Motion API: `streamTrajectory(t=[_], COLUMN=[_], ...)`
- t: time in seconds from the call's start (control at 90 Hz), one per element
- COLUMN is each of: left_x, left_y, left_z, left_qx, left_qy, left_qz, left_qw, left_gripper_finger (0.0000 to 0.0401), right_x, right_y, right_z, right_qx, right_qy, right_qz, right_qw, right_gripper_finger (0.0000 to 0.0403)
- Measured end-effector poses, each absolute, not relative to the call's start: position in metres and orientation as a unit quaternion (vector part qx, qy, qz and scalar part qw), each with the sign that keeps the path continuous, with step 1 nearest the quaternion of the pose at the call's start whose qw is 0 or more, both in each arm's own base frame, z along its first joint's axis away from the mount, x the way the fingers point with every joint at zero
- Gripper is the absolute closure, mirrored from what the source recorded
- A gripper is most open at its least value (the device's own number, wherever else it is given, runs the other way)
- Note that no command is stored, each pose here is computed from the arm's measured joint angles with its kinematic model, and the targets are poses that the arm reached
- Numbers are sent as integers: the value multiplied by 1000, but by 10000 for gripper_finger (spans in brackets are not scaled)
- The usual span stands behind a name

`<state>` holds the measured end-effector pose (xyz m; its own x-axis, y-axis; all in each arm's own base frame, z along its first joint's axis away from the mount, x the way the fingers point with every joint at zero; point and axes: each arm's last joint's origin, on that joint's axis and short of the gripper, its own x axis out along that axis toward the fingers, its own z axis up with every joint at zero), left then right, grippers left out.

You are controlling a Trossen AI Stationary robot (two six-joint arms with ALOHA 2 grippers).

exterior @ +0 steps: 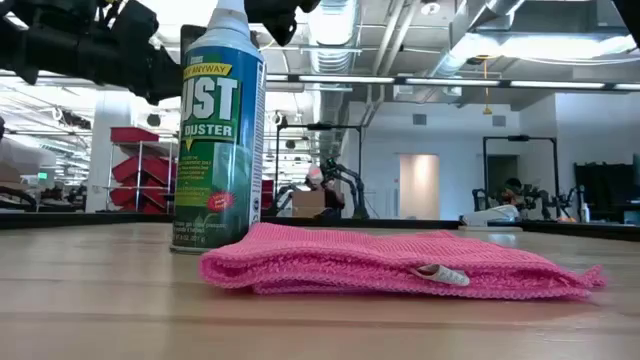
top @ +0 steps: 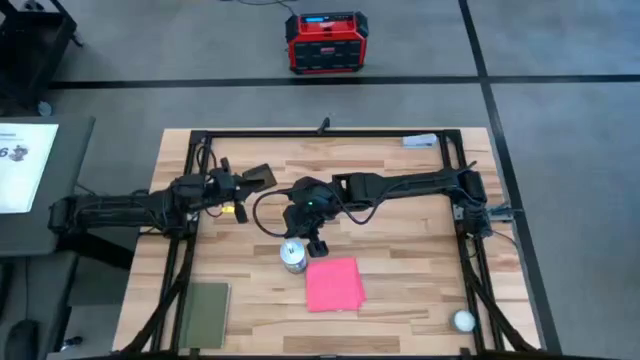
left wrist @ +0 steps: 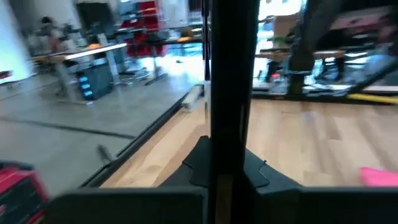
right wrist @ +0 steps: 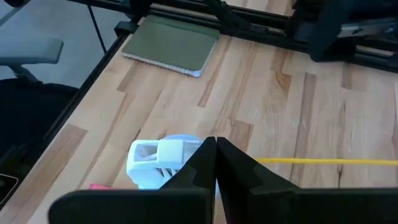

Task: Apply microfiber cloth
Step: Spray the front of the cellphone with the white spray bottle

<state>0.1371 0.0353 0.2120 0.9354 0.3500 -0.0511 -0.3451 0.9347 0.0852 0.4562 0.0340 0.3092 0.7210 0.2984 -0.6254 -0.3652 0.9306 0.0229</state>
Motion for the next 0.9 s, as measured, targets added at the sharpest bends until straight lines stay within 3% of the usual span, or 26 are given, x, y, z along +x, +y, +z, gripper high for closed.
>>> streamTrajectory(t=[0.9], left_x=[147], left_y=[57], left_z=[218], left_qx=[46], left_qy=[62], left_qz=[156], left_qw=[985], left_gripper_finger=[401], right_x=[468], right_y=[35], right_z=[292], right_qx=[-40], right_qy=[346], right_qz=[195], right_qw=[917], right_gripper_finger=[403])
